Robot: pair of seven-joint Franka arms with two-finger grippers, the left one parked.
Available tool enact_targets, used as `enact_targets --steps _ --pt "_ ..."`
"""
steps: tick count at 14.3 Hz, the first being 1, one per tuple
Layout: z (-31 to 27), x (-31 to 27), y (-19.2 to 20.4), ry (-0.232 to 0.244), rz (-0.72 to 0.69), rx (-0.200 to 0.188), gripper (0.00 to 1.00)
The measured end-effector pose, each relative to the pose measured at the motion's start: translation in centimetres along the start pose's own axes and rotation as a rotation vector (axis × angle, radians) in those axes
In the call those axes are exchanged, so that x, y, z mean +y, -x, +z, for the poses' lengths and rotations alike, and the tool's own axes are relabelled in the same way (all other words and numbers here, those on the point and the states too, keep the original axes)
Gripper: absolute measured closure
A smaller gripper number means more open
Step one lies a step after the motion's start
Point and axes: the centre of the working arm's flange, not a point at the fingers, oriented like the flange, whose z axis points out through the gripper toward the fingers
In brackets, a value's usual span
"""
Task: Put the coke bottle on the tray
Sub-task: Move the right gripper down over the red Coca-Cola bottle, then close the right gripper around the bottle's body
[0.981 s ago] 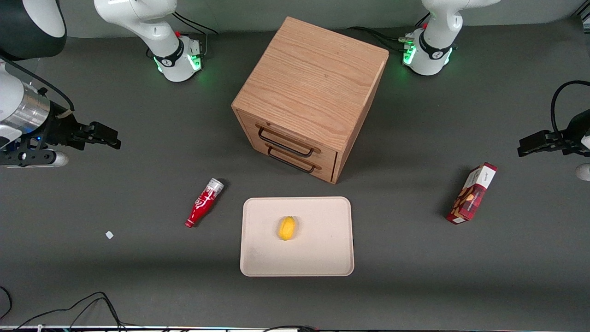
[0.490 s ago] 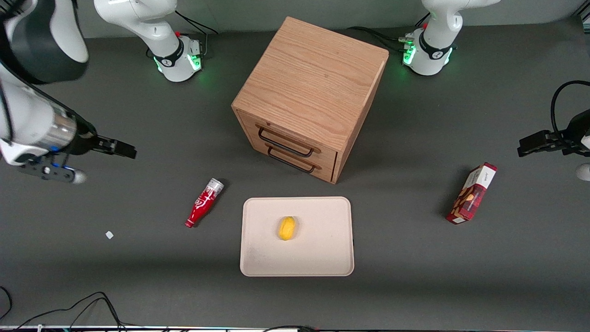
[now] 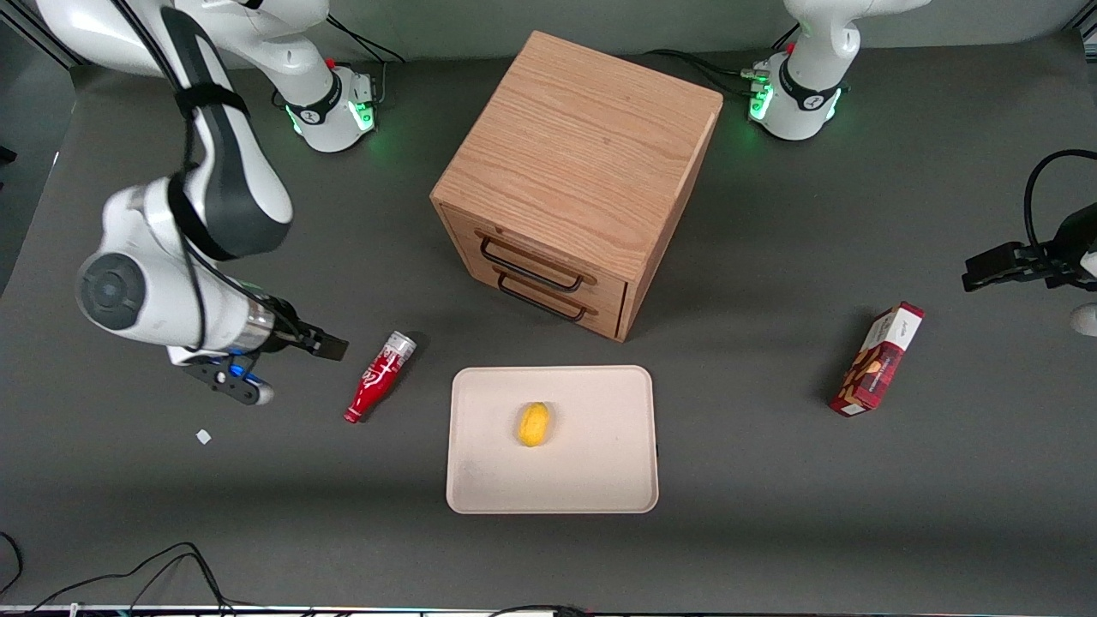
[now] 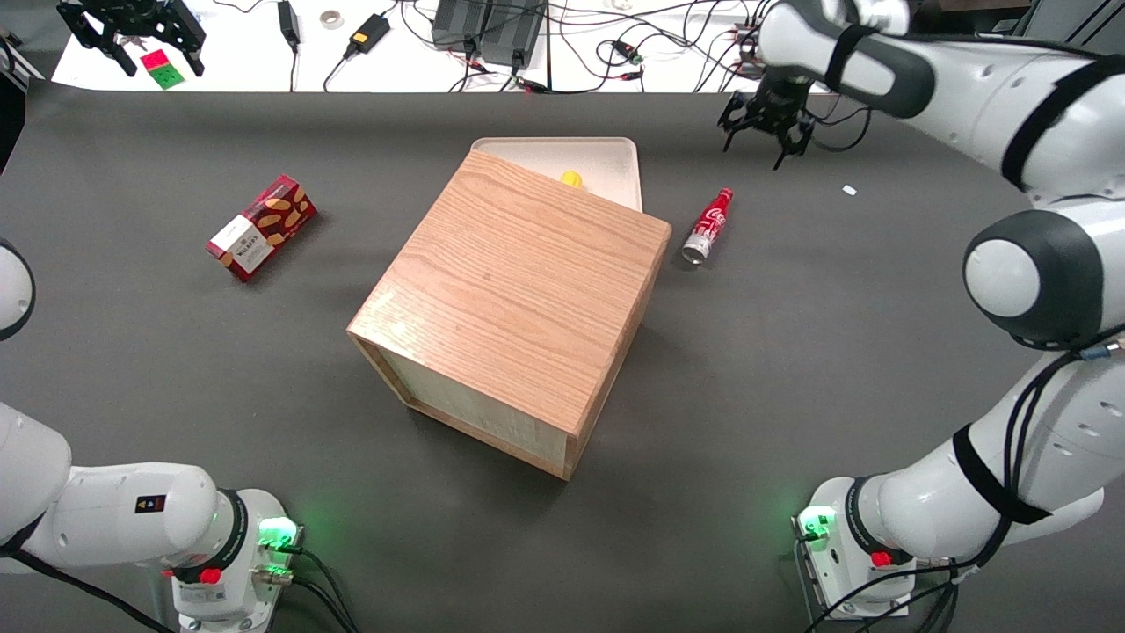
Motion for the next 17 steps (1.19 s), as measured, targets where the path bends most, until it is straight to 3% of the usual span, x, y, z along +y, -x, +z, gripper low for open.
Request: enact_targets --steps 5,7,12,17 --pt "7.4 -2.2 -0.5 -0.033 0.059 0.029 0.00" --pt "9.5 -2.9 0.0 -0.054 0.073 0.060 0.00" --pt "15.3 -2.5 0.2 -0.044 0.088 0.108 0.00" --pt "19.6 -2.1 0.4 -0.019 0.078 0.111 0.00"
